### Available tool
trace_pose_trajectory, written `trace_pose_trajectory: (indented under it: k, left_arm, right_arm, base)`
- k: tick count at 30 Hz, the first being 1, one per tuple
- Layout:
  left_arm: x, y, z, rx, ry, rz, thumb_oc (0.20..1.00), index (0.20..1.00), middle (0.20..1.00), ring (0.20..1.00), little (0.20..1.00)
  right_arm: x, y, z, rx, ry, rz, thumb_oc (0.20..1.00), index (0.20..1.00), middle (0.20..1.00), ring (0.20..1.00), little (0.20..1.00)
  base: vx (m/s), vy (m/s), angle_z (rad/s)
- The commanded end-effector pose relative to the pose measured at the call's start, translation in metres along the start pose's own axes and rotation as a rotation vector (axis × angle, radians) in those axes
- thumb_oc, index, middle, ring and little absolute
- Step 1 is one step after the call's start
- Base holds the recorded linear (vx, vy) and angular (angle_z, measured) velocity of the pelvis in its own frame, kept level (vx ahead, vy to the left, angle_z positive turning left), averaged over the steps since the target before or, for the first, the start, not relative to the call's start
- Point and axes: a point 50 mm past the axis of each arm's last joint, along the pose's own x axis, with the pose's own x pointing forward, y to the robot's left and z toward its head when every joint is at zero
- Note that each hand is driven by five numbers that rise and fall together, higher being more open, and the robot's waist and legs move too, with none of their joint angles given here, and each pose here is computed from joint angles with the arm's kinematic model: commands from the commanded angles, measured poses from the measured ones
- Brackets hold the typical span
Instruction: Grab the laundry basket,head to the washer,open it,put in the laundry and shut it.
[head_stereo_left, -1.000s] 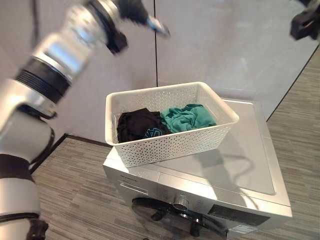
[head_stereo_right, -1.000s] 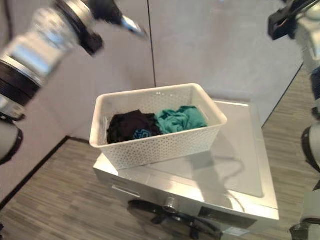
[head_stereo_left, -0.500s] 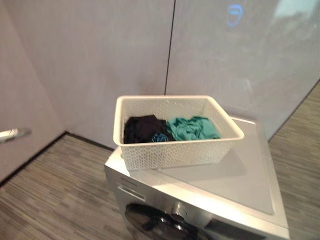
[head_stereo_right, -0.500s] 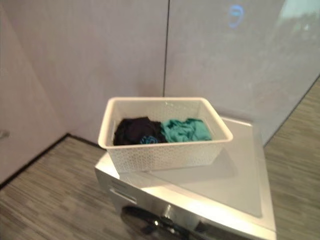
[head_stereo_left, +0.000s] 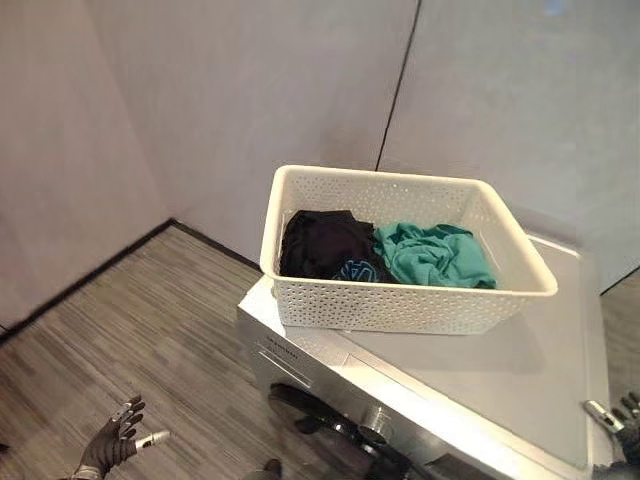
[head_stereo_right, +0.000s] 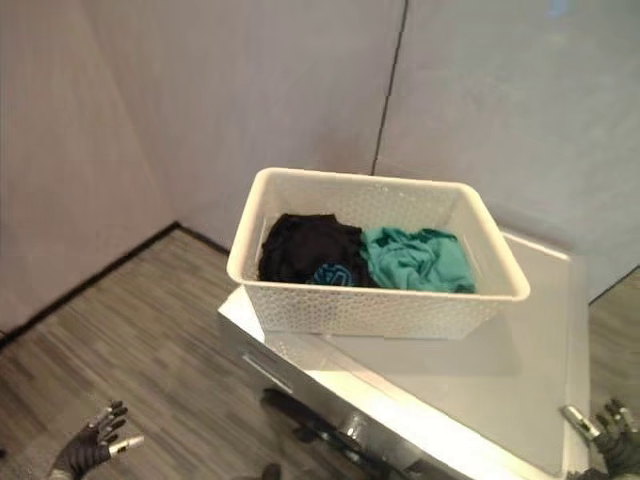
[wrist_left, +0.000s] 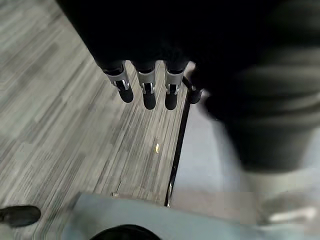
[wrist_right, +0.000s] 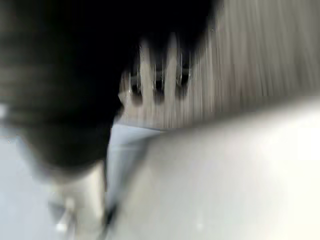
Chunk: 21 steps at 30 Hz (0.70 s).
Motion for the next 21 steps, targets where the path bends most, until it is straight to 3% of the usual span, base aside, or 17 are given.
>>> trace_pose_trajectory:
  k: [1,2,8,10,13,17,21]
  left_arm:
    - [0.022,-0.023,0.010,0.035,-0.021,0.036,1.000,1.000,1.000,1.000,1.000]
    - [0.025,-0.029,0.000,0.028,0.029,0.050,1.000,1.000,1.000,1.000,1.000]
    - [0.029,-0.041,-0.011,0.020,0.093,0.043,1.000,1.000,1.000,1.000,1.000]
    - [0.032,-0.050,-0.014,0.012,0.116,0.014,1.000,1.000,1.000,1.000,1.000]
    - [0.032,-0.061,-0.017,0.088,0.130,-0.061,1.000,1.000,1.000,1.000,1.000]
    - [0.021,-0.078,-0.046,0.324,0.256,-0.204,1.000,1.000,1.000,1.000,1.000]
    - [0.009,-0.085,-0.071,0.378,0.368,-0.270,1.000,1.000,1.000,1.000,1.000]
  right_arm:
    - [-0.008,0.076,-0.084,-0.128,0.361,0.221,1.000,1.000,1.000,1.000,1.000]
    - [-0.017,0.095,-0.105,-0.184,0.453,0.284,1.000,1.000,1.000,1.000,1.000]
    - [-0.039,0.114,-0.141,-0.194,0.632,0.341,1.000,1.000,1.000,1.000,1.000]
    - [-0.051,0.117,-0.157,-0.289,0.734,0.361,1.000,1.000,1.000,1.000,1.000]
    - [-0.061,0.121,-0.166,-0.331,0.805,0.384,1.000,1.000,1.000,1.000,1.000]
    - [-0.091,0.117,-0.189,-0.371,0.969,0.393,1.000,1.000,1.000,1.000,1.000]
    - [-0.110,0.110,-0.202,-0.319,1.068,0.369,1.000,1.000,1.000,1.000,1.000]
  base:
    - [-0.02,-0.038,-0.02]
    - [-0.01,-0.029,-0.03]
    - [0.01,-0.013,0.04]
    - [0.03,-0.018,0.06]
    - [-0.01,0.043,0.07]
    - [0.04,0.039,0.02]
    - [-0.01,0.078,0.05]
